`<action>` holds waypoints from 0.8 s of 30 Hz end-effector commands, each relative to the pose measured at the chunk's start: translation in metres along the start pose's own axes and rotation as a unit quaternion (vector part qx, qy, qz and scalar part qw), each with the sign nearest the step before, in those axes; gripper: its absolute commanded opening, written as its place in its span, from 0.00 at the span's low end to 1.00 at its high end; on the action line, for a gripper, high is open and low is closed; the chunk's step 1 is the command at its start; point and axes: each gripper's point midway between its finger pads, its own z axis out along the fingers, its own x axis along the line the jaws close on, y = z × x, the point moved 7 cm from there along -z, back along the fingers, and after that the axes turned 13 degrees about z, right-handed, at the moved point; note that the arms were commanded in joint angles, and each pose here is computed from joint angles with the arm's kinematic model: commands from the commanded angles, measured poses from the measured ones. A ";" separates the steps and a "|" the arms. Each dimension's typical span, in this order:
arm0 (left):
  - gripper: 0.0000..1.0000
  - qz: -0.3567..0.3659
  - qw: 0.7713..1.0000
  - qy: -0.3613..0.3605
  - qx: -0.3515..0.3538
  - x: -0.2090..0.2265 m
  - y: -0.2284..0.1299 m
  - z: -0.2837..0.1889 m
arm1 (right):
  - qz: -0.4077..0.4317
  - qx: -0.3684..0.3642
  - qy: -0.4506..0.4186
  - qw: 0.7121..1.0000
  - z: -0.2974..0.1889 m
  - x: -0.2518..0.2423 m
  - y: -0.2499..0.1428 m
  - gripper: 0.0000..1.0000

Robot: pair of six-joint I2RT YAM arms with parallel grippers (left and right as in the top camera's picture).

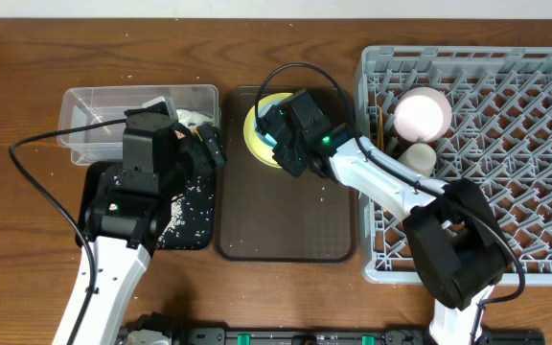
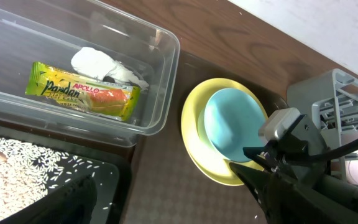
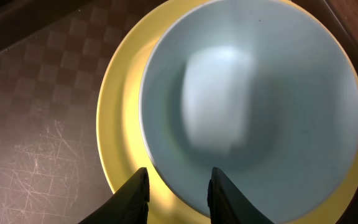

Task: Sort waste into correct bins and load items into the dishwasher rack
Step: 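Lower the right gripper onto the blue bowl rim and grip it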

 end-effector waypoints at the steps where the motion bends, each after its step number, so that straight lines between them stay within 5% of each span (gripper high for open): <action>1: 0.90 0.003 1.000 0.004 -0.008 0.000 0.006 -0.003 | -0.028 -0.004 0.014 1.000 0.000 0.013 0.003 0.30; 24: 0.90 0.004 1.000 0.004 -0.008 0.000 0.006 -0.003 | -0.037 -0.003 0.010 0.999 0.004 0.012 -0.003 0.24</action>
